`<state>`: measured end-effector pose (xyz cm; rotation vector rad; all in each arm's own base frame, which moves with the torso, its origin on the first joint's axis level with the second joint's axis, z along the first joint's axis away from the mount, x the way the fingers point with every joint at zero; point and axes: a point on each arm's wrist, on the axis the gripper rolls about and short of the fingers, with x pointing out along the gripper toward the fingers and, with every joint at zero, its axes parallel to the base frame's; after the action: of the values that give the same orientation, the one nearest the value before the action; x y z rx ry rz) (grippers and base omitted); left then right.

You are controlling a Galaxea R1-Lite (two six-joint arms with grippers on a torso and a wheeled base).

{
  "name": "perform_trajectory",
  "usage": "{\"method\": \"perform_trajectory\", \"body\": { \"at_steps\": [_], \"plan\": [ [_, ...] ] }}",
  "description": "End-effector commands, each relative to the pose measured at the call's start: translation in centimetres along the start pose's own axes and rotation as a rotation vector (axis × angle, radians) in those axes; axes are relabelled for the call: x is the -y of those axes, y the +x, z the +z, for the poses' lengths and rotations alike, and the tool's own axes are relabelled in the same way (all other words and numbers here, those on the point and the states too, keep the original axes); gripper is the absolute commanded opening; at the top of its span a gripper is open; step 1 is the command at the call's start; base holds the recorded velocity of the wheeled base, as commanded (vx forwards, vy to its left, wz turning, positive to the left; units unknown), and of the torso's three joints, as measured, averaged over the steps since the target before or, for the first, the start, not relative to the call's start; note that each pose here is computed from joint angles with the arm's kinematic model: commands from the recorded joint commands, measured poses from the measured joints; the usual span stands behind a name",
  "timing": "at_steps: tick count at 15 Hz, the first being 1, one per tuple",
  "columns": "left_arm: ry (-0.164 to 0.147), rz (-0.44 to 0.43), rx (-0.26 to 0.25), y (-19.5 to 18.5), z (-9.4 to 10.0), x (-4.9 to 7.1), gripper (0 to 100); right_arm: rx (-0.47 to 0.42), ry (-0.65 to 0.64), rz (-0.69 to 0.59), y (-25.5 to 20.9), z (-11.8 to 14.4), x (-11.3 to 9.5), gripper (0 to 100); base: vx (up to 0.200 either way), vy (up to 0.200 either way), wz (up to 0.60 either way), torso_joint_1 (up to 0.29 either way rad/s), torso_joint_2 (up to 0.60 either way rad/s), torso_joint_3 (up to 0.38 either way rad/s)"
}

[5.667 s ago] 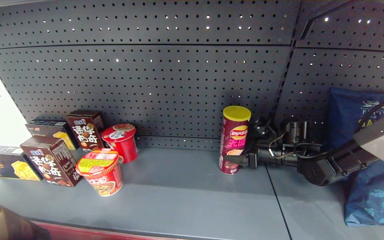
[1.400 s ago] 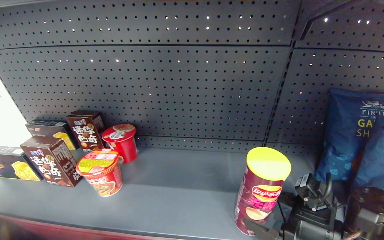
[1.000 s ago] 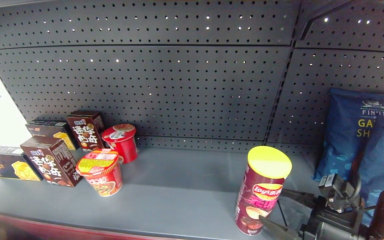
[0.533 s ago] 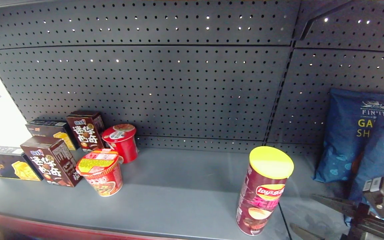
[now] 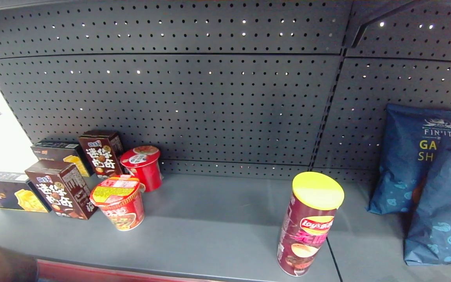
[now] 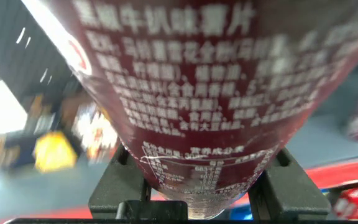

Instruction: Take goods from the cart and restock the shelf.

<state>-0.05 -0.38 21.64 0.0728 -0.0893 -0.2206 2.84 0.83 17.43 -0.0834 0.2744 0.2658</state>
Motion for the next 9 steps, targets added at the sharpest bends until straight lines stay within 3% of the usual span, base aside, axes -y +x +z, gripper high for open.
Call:
{"method": "perform_trajectory", "body": {
  "at_steps": [1,2,3,7,9],
  "plan": [
    [0.003,-0.139,-0.008,3.5,4.3,-0.6,0,0.180,0.050,-0.223,-4.9,-0.9,0.3,100,0.000,0.000,0.00,0.000,0.00,0.000],
    [0.006,-0.175,-0.017,4.1,4.6,-0.6,0,0.182,0.056,-0.261,-5.2,-1.2,0.2,100,0.000,0.000,0.00,0.000,0.00,0.000],
    [0.013,-0.296,-0.059,5.5,4.3,-0.6,0,0.197,0.078,-0.352,-5.6,-2.0,-0.3,100,0.000,0.000,0.00,0.000,0.00,0.000],
    [-0.029,-0.471,-0.161,9.4,3.4,-0.5,0,0.241,-0.017,-0.356,-5.3,-7.9,-1.3,100,0.000,0.000,0.00,0.000,0.00,0.000],
    [-0.042,-0.576,-0.187,11.1,3.0,0.5,0,0.230,-0.027,-0.389,-4.8,-8.3,-1.1,100,0.000,0.000,0.00,0.000,0.00,0.000]
  ]
}}
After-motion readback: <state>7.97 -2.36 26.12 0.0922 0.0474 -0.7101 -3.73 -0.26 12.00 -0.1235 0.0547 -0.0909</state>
